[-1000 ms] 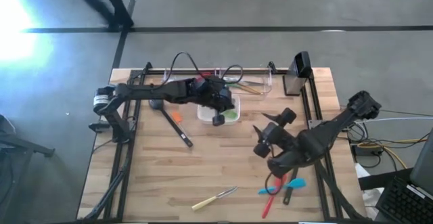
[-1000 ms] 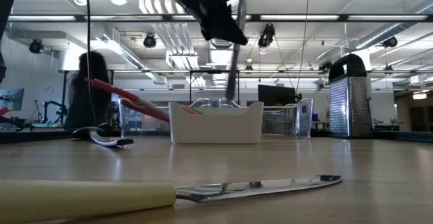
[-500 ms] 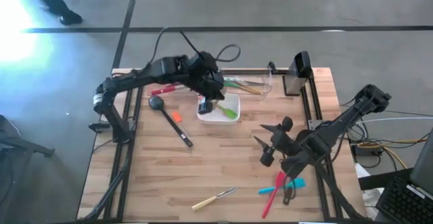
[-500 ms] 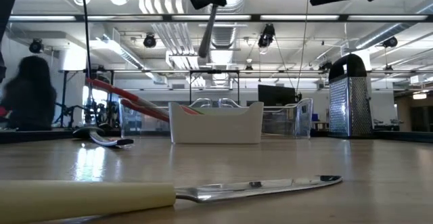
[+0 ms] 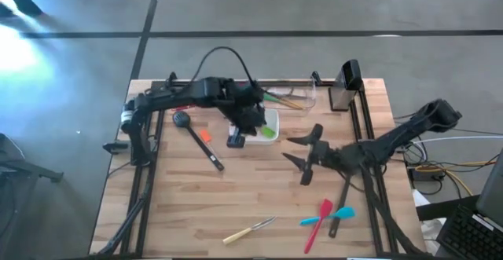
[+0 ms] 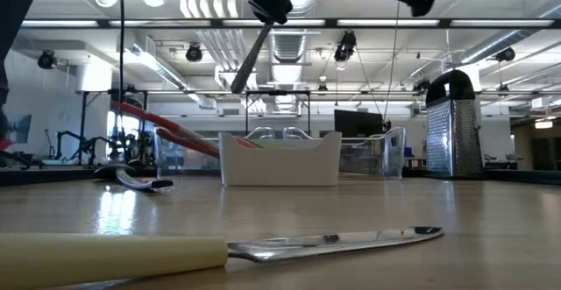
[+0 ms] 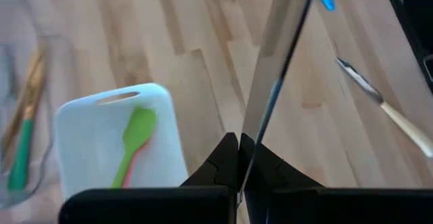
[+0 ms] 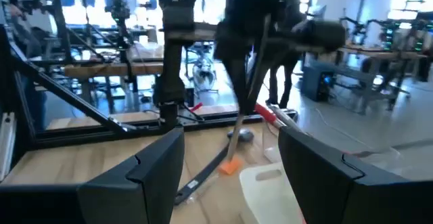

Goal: Pick & Place Kitchen Items
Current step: Put the silver table knife into the right transparent bin

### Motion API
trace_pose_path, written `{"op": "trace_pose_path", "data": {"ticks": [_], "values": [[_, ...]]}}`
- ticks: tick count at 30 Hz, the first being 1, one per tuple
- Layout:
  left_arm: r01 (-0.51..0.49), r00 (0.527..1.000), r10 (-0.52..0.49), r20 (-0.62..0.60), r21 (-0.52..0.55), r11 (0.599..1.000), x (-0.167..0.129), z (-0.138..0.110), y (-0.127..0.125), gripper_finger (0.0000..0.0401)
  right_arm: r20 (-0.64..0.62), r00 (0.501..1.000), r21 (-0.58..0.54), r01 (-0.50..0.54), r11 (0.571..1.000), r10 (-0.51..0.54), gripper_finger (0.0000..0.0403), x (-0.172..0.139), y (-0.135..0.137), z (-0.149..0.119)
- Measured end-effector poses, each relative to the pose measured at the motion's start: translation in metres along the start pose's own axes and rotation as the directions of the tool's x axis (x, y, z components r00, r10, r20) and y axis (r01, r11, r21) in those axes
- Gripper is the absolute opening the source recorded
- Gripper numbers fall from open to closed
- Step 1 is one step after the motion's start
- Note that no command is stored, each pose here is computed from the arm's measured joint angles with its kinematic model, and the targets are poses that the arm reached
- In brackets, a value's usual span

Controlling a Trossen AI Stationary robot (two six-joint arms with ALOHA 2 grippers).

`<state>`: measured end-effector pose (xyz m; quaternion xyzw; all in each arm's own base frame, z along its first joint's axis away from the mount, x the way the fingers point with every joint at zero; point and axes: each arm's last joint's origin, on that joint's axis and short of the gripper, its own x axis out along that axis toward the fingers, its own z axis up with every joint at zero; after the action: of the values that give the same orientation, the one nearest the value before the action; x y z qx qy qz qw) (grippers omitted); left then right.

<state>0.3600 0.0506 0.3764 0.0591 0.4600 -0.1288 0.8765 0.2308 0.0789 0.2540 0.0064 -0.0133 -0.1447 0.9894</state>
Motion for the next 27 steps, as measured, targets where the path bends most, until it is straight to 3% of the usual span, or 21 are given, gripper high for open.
{"op": "trace_pose_path", "data": {"ticks": [4, 8, 16, 27], "values": [[0.017, 0.999, -0.016, -0.038, 0.039, 0.999, 0.014, 0.003, -0.007, 0.0006, 0.001, 0.997, -0.007, -0.073, 0.997, 0.073, 0.0231, 0.015, -0.012, 0.009], [0.011, 0.997, -0.007, -0.073, 0.044, 0.999, 0.02, 0.002, -0.009, 0.0006, -0.087, 0.989, -0.024, -0.119, 0.993, 0.117, 0.0231, 0.028, -0.021, 0.025], [-0.138, 0.972, 0.156, -0.173, 0.11, 0.984, 0.032, -0.001, -0.001, 0.0006, -0.281, 0.949, -0.067, -0.17, 0.983, 0.145, 0.023, 0.047, -0.032, 0.065], [-0.256, 0.94, 0.289, -0.183, 0.186, 0.949, 0.042, 0.016, 0.012, 0.0006, -0.348, 0.925, -0.001, -0.162, 0.987, 0.151, 0.0209, 0.058, -0.056, 0.066]]}}
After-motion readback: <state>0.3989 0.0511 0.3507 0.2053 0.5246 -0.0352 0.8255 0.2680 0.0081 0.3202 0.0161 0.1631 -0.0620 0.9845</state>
